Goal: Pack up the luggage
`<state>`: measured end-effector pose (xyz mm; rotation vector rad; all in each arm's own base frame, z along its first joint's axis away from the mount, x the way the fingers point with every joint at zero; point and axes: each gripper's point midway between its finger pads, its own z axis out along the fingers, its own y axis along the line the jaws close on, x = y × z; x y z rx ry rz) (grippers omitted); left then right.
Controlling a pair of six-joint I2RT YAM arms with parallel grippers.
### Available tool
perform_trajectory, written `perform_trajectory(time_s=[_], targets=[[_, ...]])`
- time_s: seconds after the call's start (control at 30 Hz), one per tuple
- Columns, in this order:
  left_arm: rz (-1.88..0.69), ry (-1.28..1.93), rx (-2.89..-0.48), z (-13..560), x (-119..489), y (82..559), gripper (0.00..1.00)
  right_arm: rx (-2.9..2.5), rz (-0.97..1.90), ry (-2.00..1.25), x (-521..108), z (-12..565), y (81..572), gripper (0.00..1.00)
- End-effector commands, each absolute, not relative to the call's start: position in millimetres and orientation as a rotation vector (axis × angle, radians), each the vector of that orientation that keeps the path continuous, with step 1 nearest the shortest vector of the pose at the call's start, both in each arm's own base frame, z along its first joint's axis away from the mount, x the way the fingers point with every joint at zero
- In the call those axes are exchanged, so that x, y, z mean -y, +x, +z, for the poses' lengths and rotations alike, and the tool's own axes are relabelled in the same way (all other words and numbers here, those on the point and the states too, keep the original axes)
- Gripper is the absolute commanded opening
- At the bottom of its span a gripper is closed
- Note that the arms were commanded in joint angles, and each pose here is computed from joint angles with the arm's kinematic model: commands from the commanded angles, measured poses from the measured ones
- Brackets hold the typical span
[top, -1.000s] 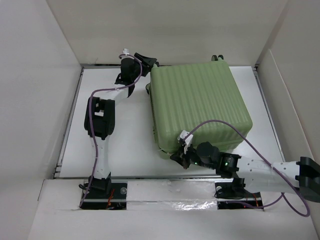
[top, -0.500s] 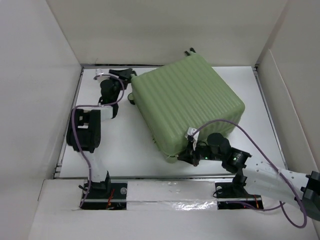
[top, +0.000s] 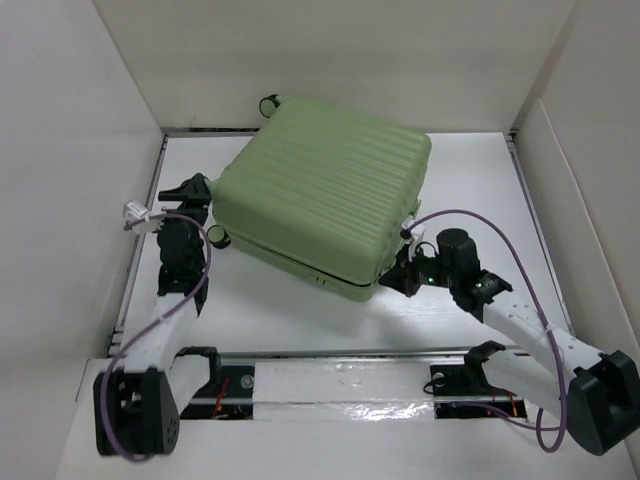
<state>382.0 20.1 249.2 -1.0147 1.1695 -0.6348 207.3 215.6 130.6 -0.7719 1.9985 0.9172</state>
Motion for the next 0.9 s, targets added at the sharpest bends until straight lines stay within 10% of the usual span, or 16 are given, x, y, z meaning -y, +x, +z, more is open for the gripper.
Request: perform_trajectory(time_s=[0.0,0.23,0.3,0.37,0.87], targets=[[-0.684,-0.863,-1.23,277,13,343,0.75,-1.716,0.709,-0.633,-205,193,279,0.0],[-0.617,-0.834,-1.216,285,4,299,0.78,-1.714,0.709,-0.573,-191,186,282,0.0],[-0.717,-0.636,-1.231,297,33,290,0.25,-1.709,0.709,-0.575,-191,185,279,0.0],[-0.81,-0.488,-1.329,286,64,293,0.0,-1.71,0.702,-0.565,-189,184,280,0.0],[-0.768,0.055,-1.886,137,286,179,0.0,-1.76,0.668,-0.625,-193,183,258,0.0]])
